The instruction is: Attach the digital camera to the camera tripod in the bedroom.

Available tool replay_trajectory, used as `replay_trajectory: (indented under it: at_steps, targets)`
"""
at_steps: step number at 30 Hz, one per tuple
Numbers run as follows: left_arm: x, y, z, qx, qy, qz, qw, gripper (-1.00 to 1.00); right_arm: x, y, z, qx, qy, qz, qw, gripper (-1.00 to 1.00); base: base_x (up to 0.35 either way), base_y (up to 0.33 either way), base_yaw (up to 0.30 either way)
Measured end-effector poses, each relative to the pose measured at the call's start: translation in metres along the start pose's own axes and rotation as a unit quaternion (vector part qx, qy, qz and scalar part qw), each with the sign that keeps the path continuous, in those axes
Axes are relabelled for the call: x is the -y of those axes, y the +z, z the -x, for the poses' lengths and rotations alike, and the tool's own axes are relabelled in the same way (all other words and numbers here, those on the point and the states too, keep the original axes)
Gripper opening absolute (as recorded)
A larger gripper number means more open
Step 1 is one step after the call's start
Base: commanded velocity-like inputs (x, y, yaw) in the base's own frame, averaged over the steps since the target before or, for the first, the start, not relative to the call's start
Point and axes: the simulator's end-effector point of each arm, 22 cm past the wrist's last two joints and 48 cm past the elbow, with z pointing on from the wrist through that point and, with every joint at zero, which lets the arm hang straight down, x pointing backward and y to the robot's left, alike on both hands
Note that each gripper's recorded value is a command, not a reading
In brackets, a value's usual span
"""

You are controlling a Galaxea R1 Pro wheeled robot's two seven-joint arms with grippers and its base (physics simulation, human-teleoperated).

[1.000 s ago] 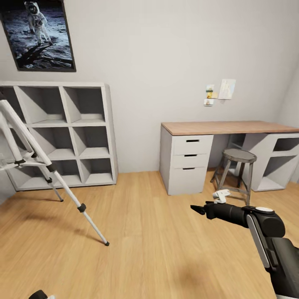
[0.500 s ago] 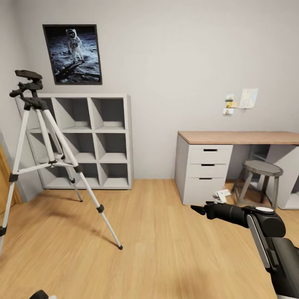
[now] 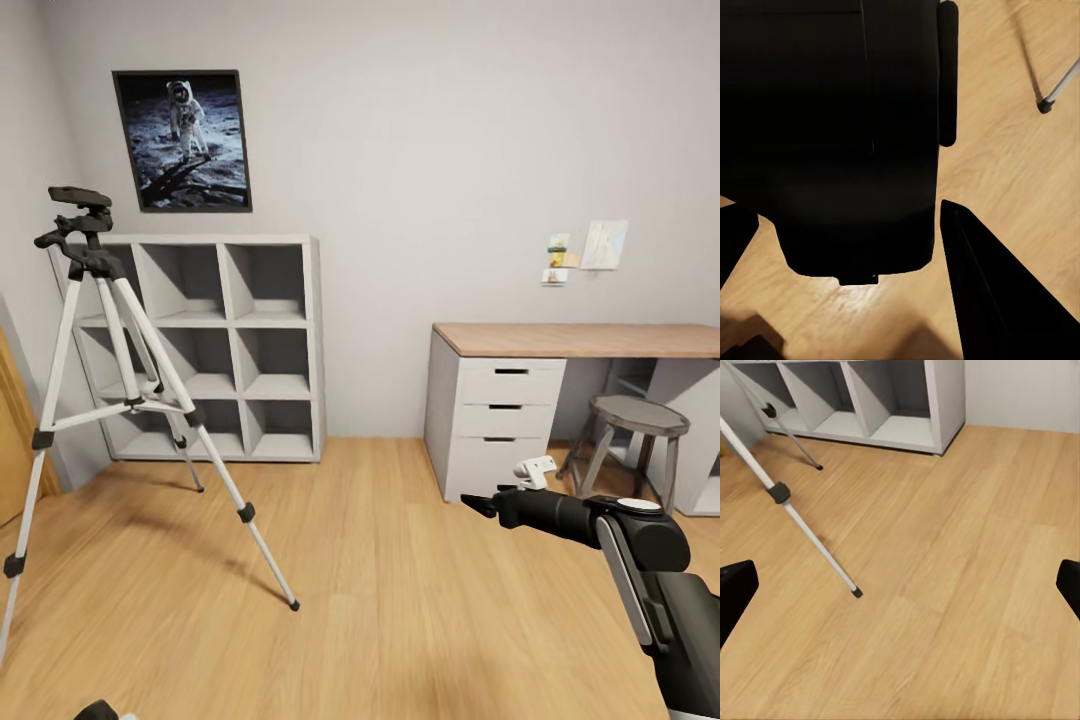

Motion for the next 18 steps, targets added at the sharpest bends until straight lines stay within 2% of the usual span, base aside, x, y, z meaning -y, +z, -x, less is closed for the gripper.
replay_trajectory:
  at_steps: [18]
  targets:
    - [0.01, -0.024, 0.025, -0.001, -0.002, 0.013, 0.9999, -1.0, -0.004, -0.008, 0.039, -0.002, 0.004, 0.002, 1.0, 1.0, 0.0, 0.0, 0.009]
